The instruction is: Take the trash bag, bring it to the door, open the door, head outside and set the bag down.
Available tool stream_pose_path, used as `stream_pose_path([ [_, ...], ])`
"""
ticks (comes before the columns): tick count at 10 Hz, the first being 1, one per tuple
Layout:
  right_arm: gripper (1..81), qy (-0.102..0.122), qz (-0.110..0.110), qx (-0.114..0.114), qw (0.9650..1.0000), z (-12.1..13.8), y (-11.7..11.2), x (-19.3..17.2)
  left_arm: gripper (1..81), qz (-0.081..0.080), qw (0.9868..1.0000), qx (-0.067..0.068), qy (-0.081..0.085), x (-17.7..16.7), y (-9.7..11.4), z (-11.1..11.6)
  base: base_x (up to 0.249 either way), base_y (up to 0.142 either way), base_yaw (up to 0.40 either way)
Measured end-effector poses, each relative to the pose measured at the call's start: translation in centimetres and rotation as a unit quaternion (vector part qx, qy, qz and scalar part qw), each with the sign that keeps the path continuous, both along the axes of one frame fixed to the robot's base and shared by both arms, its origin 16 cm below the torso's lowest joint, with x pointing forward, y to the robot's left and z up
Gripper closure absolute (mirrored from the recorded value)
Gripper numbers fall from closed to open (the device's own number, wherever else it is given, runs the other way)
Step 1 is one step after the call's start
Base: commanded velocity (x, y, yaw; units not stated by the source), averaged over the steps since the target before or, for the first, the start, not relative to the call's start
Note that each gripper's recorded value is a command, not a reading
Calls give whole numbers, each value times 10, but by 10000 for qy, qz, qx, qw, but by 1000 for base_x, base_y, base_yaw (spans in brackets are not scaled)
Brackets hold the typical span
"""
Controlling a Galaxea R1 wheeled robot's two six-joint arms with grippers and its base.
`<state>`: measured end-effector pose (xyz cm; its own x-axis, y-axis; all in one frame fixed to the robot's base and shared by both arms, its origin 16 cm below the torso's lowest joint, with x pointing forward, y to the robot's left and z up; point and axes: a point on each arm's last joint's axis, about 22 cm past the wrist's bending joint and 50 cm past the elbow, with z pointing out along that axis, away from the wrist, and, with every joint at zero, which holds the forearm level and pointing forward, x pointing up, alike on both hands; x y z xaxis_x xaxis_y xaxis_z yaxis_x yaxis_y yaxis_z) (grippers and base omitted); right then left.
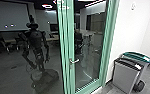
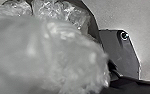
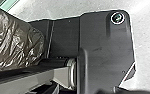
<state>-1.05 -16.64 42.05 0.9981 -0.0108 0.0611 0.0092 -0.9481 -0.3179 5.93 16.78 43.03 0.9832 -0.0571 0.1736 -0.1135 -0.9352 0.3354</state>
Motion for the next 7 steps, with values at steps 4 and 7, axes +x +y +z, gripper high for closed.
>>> stream_pose_path([
  [4, 10, -3, -2, 0, 10000, 0, 0, 0, 811, -4, 10000, -16, -4, 0, -2, 0, 135, -65, 0],
  [7, 10, -3, -2, 0, 10000, 0, 0, 0, 811, -4, 10000, -17, -3, 0, -3, 0, 137, -65, 0],
])
